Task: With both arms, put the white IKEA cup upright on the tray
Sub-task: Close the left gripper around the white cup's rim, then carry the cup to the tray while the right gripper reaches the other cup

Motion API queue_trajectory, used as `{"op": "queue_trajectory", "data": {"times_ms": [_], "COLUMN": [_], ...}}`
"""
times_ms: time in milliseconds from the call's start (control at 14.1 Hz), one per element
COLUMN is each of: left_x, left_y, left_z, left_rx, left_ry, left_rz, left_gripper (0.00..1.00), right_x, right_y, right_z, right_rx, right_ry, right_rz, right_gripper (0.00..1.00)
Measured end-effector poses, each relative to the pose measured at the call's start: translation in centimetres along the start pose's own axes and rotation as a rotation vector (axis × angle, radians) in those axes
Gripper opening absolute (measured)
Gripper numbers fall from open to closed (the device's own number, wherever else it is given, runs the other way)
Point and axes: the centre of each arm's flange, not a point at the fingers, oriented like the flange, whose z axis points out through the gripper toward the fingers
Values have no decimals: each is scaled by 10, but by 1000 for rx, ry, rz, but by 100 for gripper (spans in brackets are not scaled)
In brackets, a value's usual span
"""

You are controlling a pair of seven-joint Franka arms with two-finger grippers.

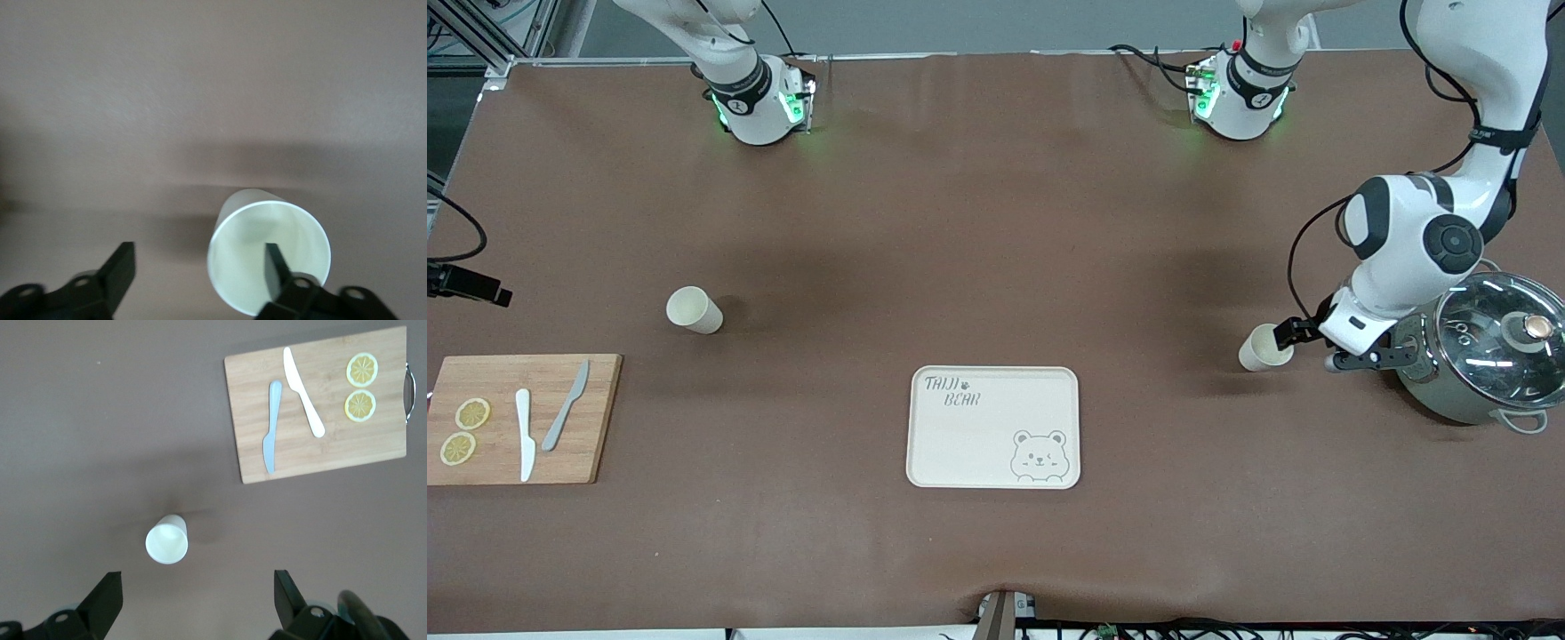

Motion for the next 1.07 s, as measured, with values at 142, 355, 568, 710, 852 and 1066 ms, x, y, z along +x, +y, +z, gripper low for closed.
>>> {"op": "queue_trajectory", "data": {"times_ms": [142, 355, 568, 710, 852, 1066], "left_x": [-1, -2, 2, 9, 15, 26], "left_y": [2, 2, 6, 19, 34, 65], "left_z": [10, 16, 13, 5, -4, -23], "left_rx": [-5, -7, -10, -19, -30, -46], "left_ry": [-14, -24, -14, 4, 18, 30], "left_rz": [3, 3, 9, 21, 39, 86], "left_gripper": [58, 28, 3, 3, 3, 3], "right_x": [10, 20, 24, 23, 19, 12], "right_y": [1, 4, 3, 1, 0, -4], "right_z": [17, 42, 61, 79, 97, 124], "right_rx": [-1, 0, 2, 6, 13, 50], "right_ry": [-11, -46, -78, -110, -146, -178], "right_rz": [0, 5, 5, 2, 1, 9], "right_gripper": [100, 100, 100, 100, 100, 100]}}
